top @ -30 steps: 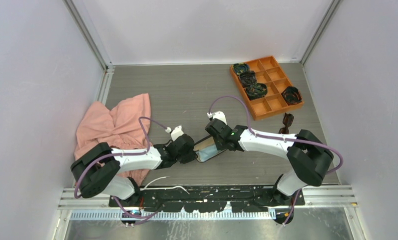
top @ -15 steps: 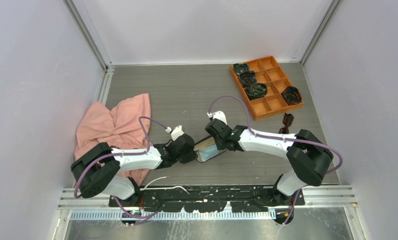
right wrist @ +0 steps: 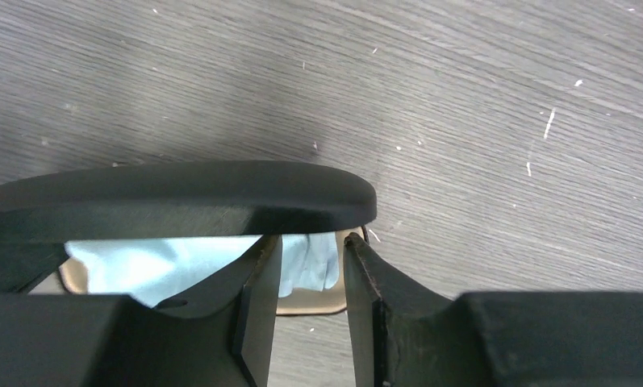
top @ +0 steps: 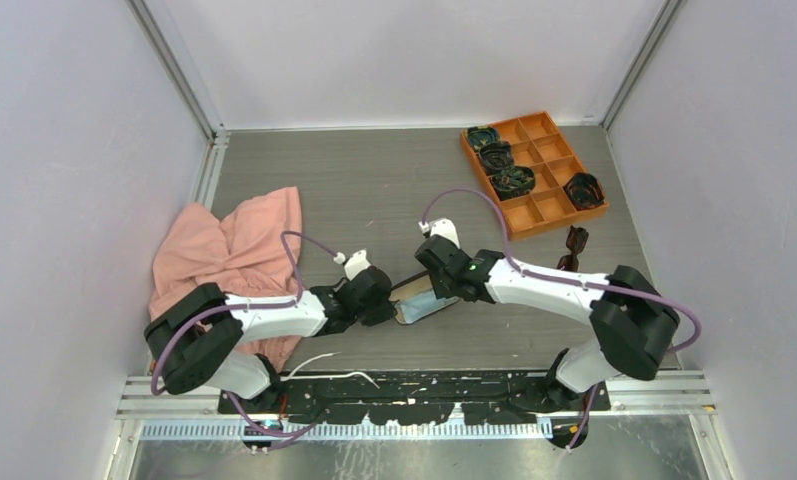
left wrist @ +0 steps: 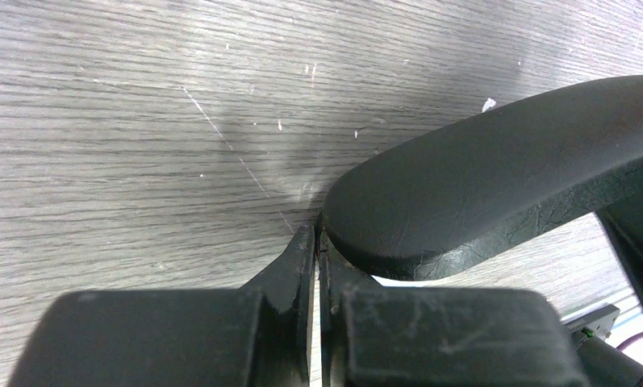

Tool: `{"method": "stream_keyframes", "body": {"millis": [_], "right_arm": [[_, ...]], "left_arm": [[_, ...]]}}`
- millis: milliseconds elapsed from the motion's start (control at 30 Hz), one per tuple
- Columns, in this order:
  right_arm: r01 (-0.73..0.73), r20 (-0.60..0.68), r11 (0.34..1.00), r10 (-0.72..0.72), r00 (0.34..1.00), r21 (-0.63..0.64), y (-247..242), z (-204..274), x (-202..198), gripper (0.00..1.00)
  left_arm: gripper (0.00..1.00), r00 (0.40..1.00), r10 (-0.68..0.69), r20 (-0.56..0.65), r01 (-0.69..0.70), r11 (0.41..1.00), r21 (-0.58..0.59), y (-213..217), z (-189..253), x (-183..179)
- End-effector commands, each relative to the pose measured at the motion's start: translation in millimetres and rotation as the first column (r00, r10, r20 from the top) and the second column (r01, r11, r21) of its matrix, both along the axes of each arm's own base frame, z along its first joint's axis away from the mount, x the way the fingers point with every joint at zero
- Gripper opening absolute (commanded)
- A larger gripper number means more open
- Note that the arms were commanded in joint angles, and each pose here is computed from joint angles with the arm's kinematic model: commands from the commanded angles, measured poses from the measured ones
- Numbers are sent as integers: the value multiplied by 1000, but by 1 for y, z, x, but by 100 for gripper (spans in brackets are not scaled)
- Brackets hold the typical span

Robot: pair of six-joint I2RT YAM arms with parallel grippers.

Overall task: Organize the sunglasses
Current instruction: Place the glasses cleaning cloth in the sunglasses case.

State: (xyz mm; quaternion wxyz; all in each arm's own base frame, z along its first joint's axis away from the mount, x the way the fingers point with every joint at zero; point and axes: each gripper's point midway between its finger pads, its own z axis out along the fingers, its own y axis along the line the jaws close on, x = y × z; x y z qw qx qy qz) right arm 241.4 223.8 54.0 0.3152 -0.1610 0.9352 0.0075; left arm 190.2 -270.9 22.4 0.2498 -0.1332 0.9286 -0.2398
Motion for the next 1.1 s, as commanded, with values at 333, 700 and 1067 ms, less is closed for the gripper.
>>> {"method": "stream_keyframes", "body": {"millis": [333, 700, 1067], "right_arm": [[72, 3, 970, -75, 997, 231, 9, 33, -13, 26], [78, -66, 941, -60, 996, 329, 40, 0, -14, 1], [115, -95, 959, -93, 991, 260, 24, -36, -20, 0]], "left_arm": [[1, 999, -29, 12, 29, 999, 27, -2, 6, 2], [1, 999, -30, 12, 30, 999, 29, 3, 8, -1], [1, 999, -25, 23, 24, 999, 21, 5, 14, -1]]}}
